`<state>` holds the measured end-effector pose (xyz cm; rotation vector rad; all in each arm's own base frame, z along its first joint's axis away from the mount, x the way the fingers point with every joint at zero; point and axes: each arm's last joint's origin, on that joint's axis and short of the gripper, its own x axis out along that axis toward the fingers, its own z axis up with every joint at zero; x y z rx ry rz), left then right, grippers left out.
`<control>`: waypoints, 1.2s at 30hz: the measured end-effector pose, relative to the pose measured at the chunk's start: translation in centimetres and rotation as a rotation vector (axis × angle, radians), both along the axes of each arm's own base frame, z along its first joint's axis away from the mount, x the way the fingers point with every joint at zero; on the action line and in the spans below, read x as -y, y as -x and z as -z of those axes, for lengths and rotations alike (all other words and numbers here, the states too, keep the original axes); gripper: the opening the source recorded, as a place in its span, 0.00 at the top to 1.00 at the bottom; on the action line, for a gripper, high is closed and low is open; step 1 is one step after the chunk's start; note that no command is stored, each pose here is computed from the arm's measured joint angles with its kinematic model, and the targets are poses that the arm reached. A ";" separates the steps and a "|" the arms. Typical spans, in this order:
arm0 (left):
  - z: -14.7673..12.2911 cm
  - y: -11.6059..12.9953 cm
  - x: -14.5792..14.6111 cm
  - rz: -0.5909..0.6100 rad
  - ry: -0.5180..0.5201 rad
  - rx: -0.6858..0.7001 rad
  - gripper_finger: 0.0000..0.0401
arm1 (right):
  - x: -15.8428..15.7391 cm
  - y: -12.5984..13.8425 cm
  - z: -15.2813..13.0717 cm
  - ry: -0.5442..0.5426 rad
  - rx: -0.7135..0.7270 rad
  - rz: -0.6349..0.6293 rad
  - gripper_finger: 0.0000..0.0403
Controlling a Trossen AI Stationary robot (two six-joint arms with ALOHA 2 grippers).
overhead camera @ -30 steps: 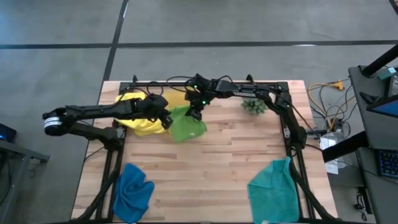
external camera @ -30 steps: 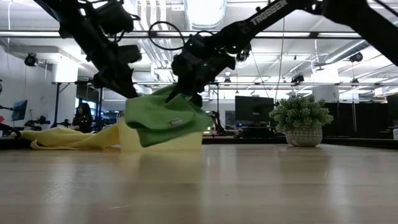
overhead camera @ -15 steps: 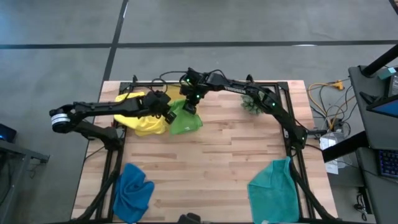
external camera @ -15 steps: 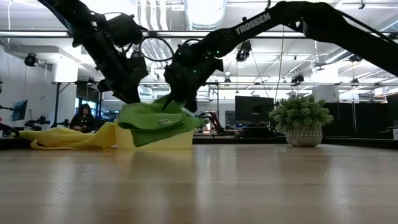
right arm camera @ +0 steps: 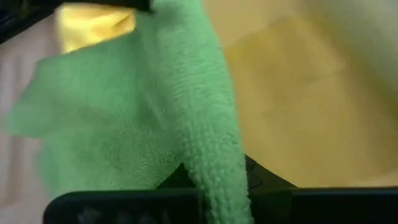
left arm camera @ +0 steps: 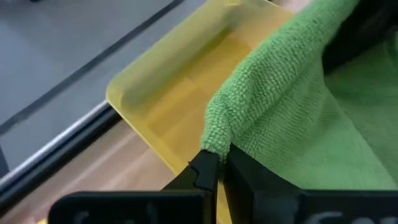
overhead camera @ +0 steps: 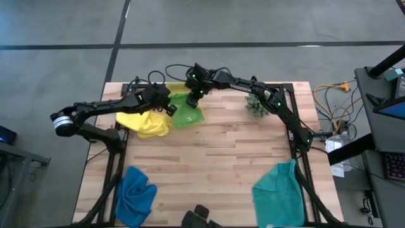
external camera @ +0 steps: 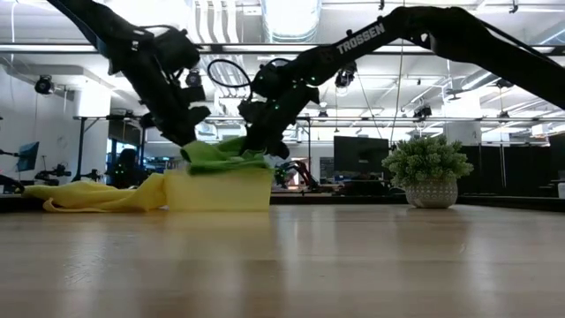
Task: Fold microfiber towels
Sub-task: Put the green microfiber cloth into the yellow bin, then adjust the yellow bin
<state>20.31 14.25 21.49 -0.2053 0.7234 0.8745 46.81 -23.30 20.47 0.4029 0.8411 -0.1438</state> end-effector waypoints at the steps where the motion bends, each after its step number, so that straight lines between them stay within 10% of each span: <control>1: 0.1 -0.1 -0.4 -0.002 -0.011 0.000 1.00 | 0.1 0.0 0.0 0.017 0.000 0.013 0.98; 14: 3.4 -1.7 -2.8 -0.002 -0.002 -0.058 1.00 | 0.5 0.0 0.2 0.089 -0.009 0.016 0.97; 28: 1.7 -0.2 -4.8 -0.060 -0.144 -0.066 0.78 | 3.2 1.2 -0.7 0.161 -0.015 0.094 0.65; 36: 0.0 1.0 -5.0 -0.083 -0.173 -0.013 0.69 | 1.3 1.0 -0.8 0.164 -0.034 -0.144 0.61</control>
